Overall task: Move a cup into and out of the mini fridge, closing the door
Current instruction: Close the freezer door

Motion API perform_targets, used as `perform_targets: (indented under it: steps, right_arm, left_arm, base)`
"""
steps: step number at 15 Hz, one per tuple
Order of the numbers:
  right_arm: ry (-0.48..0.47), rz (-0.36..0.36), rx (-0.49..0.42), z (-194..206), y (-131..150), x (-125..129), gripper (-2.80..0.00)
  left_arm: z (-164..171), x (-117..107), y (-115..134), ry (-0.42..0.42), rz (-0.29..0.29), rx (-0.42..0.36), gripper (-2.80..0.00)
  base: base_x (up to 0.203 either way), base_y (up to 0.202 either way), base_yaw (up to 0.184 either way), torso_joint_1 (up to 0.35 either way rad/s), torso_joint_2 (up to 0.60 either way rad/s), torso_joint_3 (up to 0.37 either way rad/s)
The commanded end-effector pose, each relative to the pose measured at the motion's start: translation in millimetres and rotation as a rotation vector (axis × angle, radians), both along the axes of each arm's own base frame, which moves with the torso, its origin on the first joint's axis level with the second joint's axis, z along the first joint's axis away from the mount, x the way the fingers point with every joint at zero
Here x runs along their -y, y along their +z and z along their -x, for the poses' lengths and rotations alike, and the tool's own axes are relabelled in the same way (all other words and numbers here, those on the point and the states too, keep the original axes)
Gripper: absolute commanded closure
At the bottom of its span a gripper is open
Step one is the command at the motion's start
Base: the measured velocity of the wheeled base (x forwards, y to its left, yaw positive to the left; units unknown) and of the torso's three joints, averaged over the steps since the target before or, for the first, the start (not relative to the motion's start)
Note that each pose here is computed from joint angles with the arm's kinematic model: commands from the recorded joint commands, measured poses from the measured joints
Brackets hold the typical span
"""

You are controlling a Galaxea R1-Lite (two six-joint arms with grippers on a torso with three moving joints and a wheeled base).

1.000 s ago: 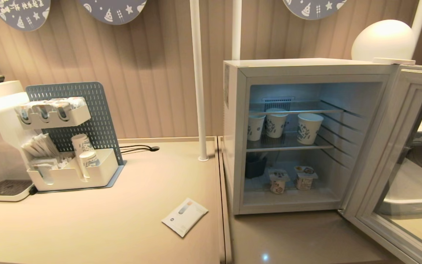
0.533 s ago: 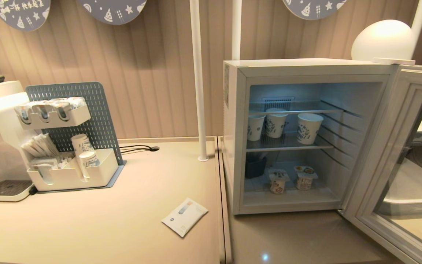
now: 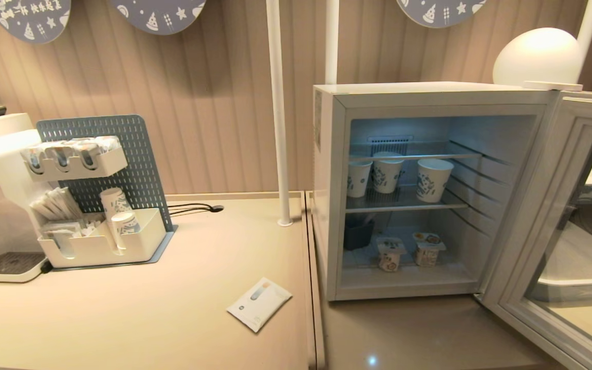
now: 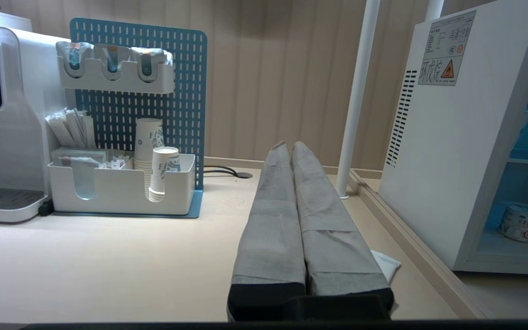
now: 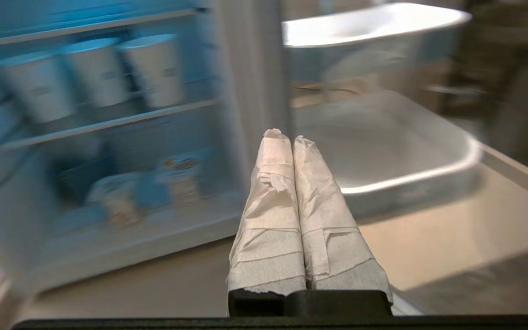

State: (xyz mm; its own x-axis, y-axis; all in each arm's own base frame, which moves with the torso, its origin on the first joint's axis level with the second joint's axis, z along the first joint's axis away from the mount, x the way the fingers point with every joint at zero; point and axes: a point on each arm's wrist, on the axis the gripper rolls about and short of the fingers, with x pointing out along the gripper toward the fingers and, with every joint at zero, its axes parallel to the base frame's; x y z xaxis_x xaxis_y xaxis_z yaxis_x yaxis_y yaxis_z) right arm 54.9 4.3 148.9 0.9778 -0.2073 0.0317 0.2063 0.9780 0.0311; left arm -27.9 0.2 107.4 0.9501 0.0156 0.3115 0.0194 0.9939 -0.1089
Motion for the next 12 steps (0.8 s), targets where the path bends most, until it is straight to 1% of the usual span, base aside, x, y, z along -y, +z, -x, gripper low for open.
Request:
perform_targets:
  steps: [1, 2, 3, 4, 5, 6, 7, 8, 11, 12]
  right_arm:
    - [0.15, -0.009, 0.093, 23, 3, 3, 0.0]
    - [0.247, 0.002, 0.096, 34, 1, 4, 0.0]
    - [0.335, 0.015, 0.076, 45, -2, 5, 0.0]
    - [0.427, 0.044, 0.002, 54, -10, 5, 0.0]
    - [0.507, 0.1, -0.038, 59, -12, 5, 0.0]
    - [0.541, 0.151, -0.054, 59, -12, 4, 0.0]
    - [0.536, 0.163, -0.063, 59, -12, 4, 0.0]
    - [0.512, 0.167, -0.068, 58, -11, 4, 0.0]
    - [0.386, 0.18, -0.072, 58, -11, 3, 0.0]
    - [0.368, 0.18, -0.088, 57, -17, 3, 0.0]
  left_arm:
    - [-4, 0, -11, 0.001, 0.002, -0.039, 0.0]
    - [-4, 0, -11, 0.002, 0.002, -0.039, 0.0]
    - [-4, 0, -11, 0.001, 0.002, -0.039, 0.0]
    - [-4, 0, -11, 0.002, 0.002, -0.039, 0.0]
    - [-4, 0, -11, 0.001, 0.002, -0.039, 0.0]
    - [-4, 0, -11, 0.001, 0.002, -0.039, 0.0]
    - [-4, 0, -11, 0.001, 0.002, -0.039, 0.0]
    - [-4, 0, -11, 0.001, 0.002, -0.039, 0.0]
    - [-4, 0, -11, 0.001, 0.002, -0.039, 0.0]
    - [-4, 0, -11, 0.001, 0.002, -0.038, 0.0]
  base:
    - [0.0, 0.0, 0.0, 0.0, 0.0, 0.0]
    - [0.0, 0.0, 0.0, 0.0, 0.0, 0.0]
    - [0.0, 0.0, 0.0, 0.0, 0.0, 0.0]
    - [0.0, 0.0, 0.0, 0.0, 0.0, 0.0]
    - [0.0, 0.0, 0.0, 0.0, 0.0, 0.0]
    - [0.0, 0.0, 0.0, 0.0, 0.0, 0.0]
    - [0.0, 0.0, 0.0, 0.0, 0.0, 0.0]
    - [0.0, 0.0, 0.0, 0.0, 0.0, 0.0]
    - [0.0, 0.0, 0.0, 0.0, 0.0, 0.0]
    - [0.0, 0.0, 0.0, 0.0, 0.0, 0.0]
